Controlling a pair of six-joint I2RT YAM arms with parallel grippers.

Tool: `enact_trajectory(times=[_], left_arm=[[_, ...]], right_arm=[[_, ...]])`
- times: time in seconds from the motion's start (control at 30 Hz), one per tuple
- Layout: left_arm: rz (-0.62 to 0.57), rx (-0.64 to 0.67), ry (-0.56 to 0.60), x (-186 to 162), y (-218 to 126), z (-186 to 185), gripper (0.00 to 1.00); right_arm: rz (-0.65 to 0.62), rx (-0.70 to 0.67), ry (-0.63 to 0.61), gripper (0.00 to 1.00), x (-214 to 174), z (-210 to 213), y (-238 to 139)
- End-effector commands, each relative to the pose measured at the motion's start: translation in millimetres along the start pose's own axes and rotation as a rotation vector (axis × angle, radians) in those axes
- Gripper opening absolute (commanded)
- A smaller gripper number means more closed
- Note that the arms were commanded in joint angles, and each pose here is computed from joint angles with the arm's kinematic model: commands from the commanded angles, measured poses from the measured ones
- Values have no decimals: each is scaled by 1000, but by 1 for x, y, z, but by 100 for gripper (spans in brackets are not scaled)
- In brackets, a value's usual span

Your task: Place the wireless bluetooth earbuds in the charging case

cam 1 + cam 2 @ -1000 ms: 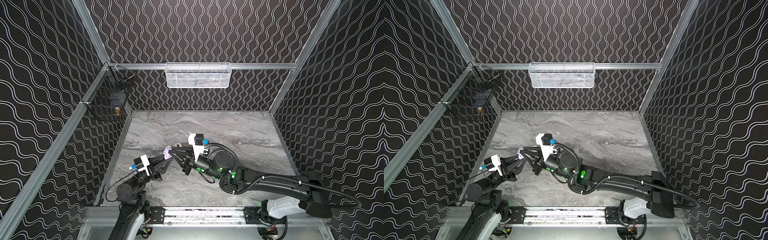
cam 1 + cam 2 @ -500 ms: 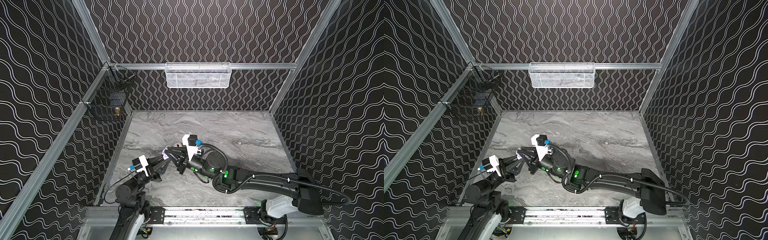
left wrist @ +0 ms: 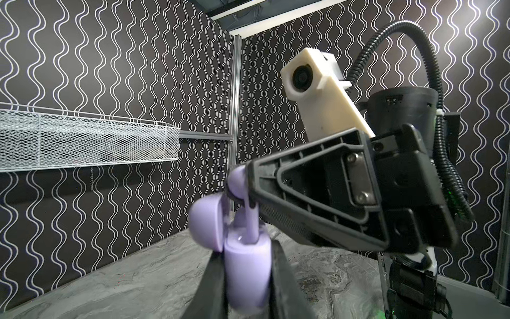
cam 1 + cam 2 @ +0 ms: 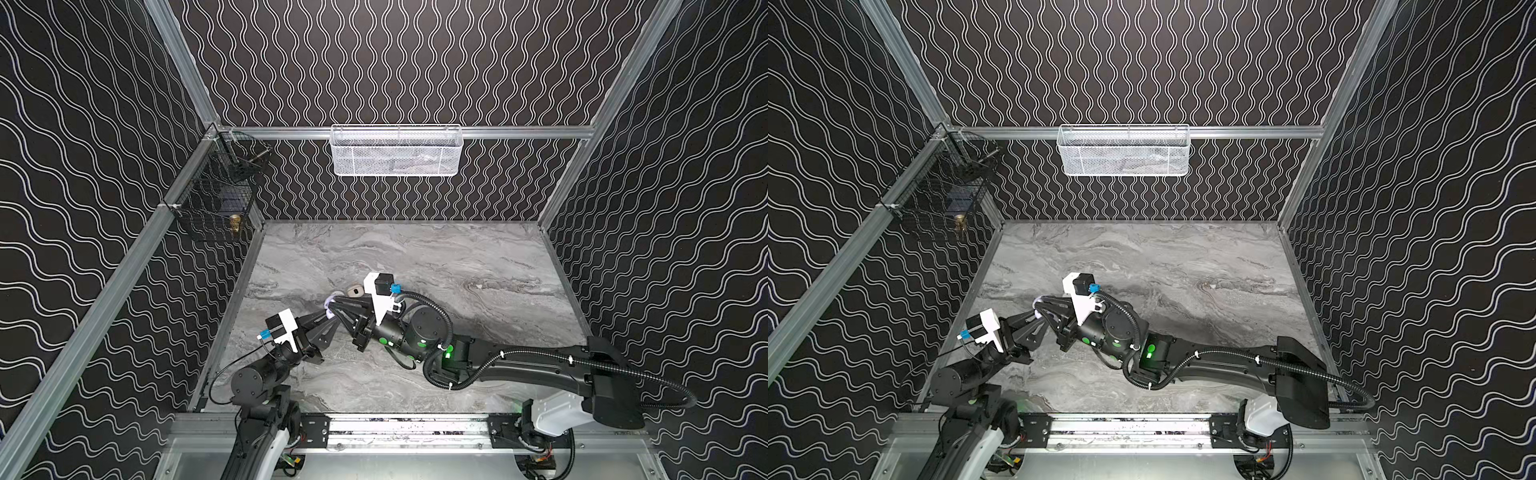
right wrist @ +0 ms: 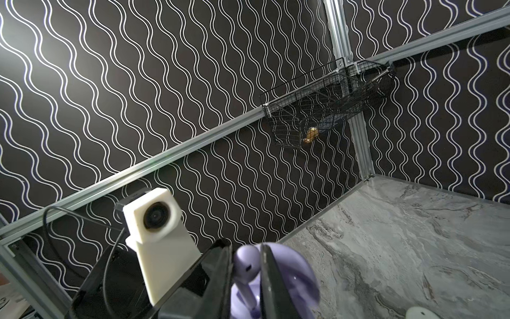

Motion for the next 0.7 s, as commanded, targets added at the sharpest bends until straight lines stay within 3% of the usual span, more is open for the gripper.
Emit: enact_trajectory(times=[0.0,0.67], left_arm=[[-31,17,70,12,0,-1,0],[-44,15,202,17,-9,-11,0]], right_arm=[[-5,-30,6,6,-2,-4,-1],[56,-133,166,5,-14,-5,-4]])
Point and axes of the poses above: each gripper's point midway between its finger pads, its own y axis out along the fingers, its own z axis along the line the jaws close on, x = y × z, the point moved 5 cm from there along -y, back along the fingers, and after that the axes turned 8 degrees about y, right-handed, at the moved point
